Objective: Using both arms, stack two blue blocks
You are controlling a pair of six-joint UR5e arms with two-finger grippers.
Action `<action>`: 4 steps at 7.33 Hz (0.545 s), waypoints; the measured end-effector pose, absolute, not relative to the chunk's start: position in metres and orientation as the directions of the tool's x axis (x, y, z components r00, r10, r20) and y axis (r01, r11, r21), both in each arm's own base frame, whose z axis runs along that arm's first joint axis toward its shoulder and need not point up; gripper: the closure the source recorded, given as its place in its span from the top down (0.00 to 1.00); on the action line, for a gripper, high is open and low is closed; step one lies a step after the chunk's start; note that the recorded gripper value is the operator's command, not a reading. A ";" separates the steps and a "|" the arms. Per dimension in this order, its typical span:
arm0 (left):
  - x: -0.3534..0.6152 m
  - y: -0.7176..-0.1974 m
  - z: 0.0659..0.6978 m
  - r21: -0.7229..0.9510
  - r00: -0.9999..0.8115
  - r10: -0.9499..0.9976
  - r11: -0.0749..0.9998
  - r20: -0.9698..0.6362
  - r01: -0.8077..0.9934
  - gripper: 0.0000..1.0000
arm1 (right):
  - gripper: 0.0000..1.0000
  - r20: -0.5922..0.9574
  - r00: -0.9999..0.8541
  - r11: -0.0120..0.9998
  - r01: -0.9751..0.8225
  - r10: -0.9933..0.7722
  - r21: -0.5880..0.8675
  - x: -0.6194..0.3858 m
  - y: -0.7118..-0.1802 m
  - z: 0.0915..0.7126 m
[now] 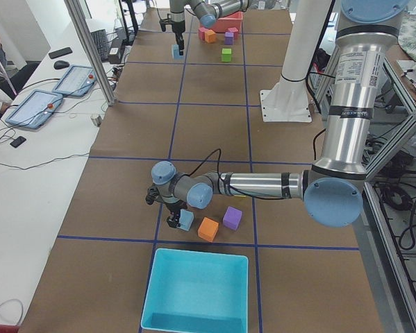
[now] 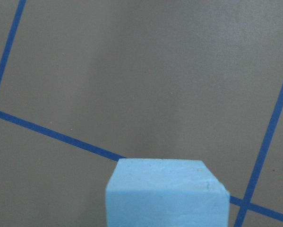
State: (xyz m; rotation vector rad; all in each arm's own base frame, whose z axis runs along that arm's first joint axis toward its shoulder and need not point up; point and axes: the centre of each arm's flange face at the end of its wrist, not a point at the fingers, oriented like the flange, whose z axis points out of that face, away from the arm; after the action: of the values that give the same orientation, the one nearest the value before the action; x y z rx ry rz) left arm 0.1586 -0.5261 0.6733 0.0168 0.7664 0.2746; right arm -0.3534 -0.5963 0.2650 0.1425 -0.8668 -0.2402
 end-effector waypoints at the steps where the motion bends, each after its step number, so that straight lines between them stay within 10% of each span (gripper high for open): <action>1: 0.157 -0.522 0.678 0.106 0.689 0.246 0.965 -0.682 -0.241 0.60 | 0.56 0.751 0.616 0.971 0.128 -0.235 0.200 -0.370 -0.591 0.244; 4: 0.163 -0.528 0.670 0.101 0.685 0.241 0.966 -0.688 -0.238 0.56 | 0.56 0.776 0.617 0.991 0.047 -0.129 0.127 -0.437 -0.563 0.184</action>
State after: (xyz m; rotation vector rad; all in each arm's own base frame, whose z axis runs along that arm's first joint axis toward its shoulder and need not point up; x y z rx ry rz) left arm 0.1625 -0.5281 0.6702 0.0030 0.7713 0.2684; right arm -0.4371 -0.5627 0.1844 0.0974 -0.9005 -0.1018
